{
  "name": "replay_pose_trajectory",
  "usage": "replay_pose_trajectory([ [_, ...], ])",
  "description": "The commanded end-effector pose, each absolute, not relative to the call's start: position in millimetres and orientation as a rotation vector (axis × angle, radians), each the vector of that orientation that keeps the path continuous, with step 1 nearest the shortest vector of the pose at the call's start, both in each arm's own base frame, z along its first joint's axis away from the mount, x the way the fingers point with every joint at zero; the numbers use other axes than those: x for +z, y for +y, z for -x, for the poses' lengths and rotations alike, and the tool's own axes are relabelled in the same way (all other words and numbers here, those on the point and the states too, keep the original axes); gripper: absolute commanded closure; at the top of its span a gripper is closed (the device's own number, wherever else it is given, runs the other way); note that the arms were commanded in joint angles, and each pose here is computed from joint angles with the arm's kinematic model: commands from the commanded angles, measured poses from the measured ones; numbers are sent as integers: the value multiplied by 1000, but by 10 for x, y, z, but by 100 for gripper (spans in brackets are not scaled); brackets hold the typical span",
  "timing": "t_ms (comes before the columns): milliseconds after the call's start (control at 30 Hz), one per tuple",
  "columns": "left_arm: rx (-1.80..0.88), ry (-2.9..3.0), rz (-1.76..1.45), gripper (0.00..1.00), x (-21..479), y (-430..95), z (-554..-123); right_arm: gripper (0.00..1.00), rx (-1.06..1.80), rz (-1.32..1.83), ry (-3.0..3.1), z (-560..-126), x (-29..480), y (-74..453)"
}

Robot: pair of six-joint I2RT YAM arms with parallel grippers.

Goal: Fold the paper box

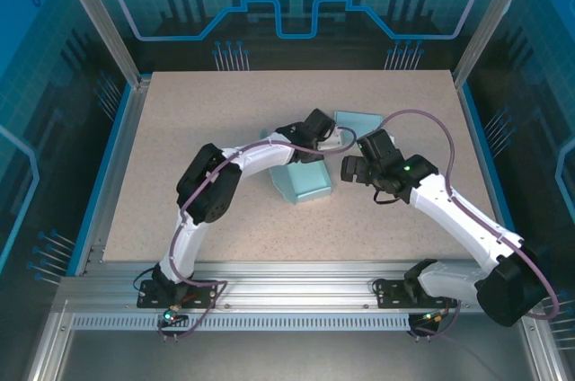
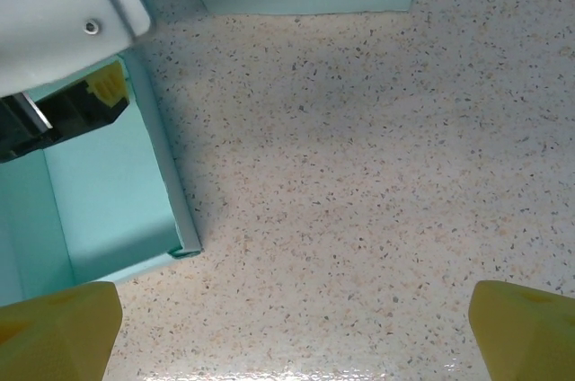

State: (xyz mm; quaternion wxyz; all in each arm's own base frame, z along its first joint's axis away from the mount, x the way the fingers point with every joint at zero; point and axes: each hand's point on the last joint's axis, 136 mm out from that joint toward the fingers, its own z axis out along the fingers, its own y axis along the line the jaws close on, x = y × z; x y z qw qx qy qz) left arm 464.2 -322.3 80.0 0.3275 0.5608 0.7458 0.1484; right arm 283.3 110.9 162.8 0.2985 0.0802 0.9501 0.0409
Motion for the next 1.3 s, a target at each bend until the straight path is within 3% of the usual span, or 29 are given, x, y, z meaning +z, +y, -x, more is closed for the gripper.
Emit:
replay_pose_trajectory([
  [0, 284, 1924, -1372, 20, 1423, -3310, -4580, 0, 117, -242, 2506, -2815, 1663, 1040],
  [367, 0, 2162, -585, 7, 2737, -2790, -4150, 0, 153, -246, 2495, -2836, 1675, 1014],
  [600, -259, 2357, -125, 4, 2513, -2418, -3597, 0, 100, -258, 2520, -2857, 1575, 976],
  [800, -439, 2450, 115, 13, 2176, -2311, -3353, 0, 62, -267, 2548, -2855, 1491, 955],
  [1033, -397, 2510, 174, 23, 1832, -2251, -3317, 0, 61, -279, 2576, -2835, 1400, 965],
  [1267, -334, 2539, 97, 55, 1686, -2275, -3383, 0, 49, -286, 2564, -2823, 1420, 933],
])
